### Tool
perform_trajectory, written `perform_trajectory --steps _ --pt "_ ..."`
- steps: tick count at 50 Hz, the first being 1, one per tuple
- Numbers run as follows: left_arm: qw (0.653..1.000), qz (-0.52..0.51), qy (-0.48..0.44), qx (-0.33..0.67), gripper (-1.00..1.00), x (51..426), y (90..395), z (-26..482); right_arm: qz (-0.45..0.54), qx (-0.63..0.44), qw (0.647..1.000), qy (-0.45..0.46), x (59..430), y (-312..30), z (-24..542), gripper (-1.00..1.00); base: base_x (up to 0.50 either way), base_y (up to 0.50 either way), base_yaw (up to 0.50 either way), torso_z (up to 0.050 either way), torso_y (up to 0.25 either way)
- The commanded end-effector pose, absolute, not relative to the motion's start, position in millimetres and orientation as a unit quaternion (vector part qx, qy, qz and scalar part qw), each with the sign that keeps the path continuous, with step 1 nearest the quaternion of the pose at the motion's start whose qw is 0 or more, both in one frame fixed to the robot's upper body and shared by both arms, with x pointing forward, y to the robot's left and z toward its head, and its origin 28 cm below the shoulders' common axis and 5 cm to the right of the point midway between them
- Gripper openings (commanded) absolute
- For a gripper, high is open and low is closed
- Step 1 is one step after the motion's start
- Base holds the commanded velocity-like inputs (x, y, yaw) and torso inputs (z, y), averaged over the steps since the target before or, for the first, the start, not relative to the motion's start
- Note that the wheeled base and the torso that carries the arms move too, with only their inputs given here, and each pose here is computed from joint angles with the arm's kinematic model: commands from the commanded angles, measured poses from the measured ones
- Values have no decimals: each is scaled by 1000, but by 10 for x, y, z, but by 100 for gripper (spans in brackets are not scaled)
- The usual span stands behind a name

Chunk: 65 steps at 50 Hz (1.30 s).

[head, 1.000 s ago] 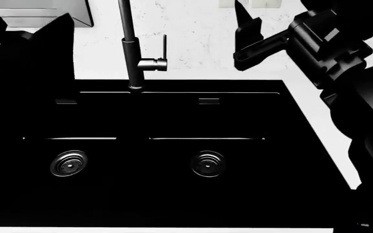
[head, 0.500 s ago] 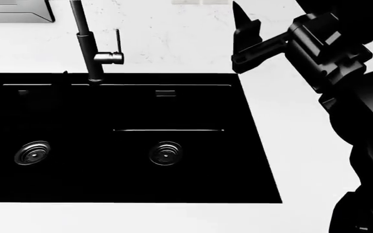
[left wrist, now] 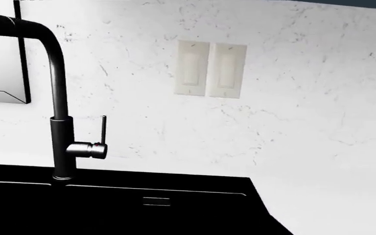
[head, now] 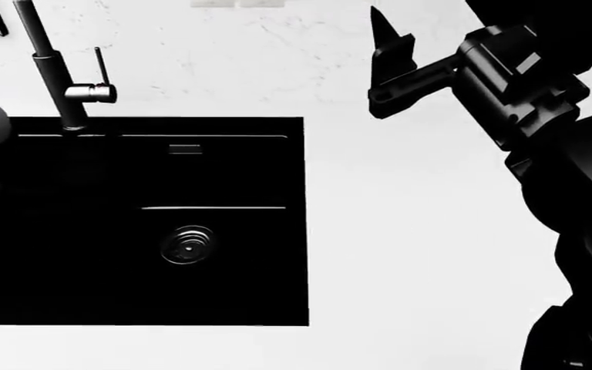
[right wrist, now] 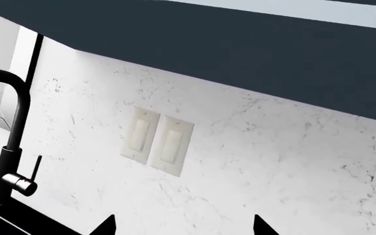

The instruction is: Pick and place the shaker into the drawer. Then close the cabinet.

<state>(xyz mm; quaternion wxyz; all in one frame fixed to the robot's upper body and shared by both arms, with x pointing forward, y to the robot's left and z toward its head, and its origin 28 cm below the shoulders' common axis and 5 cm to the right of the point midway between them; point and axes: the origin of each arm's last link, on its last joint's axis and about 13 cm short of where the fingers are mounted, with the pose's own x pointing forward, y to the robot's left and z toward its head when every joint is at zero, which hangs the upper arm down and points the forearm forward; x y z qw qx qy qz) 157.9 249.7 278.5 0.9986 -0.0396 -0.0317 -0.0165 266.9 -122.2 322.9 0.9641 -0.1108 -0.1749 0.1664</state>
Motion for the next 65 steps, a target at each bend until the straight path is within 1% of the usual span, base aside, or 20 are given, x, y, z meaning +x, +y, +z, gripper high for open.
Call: perform_trajectory --steps 1,15,58,65 --pt "998 -14 -33 -45 100 1589 2495 2767 160 -109 965 -174 2664 -1230 3227 100 88 -500 0 0 0" --pt "998 -12 -31 -49 100 1574 2498 2737 162 -110 966 -171 2665 -1220 3212 100 66 -500 0 0 0" --pt "998 -16 -25 -47 100 1574 2485 2695 164 -107 966 -168 2664 -1218 3168 100 2 -500 0 0 0" --pt "999 -16 -24 -45 100 1575 2484 2690 161 -105 966 -171 2662 -1222 3171 100 0 -26 0 0 0"
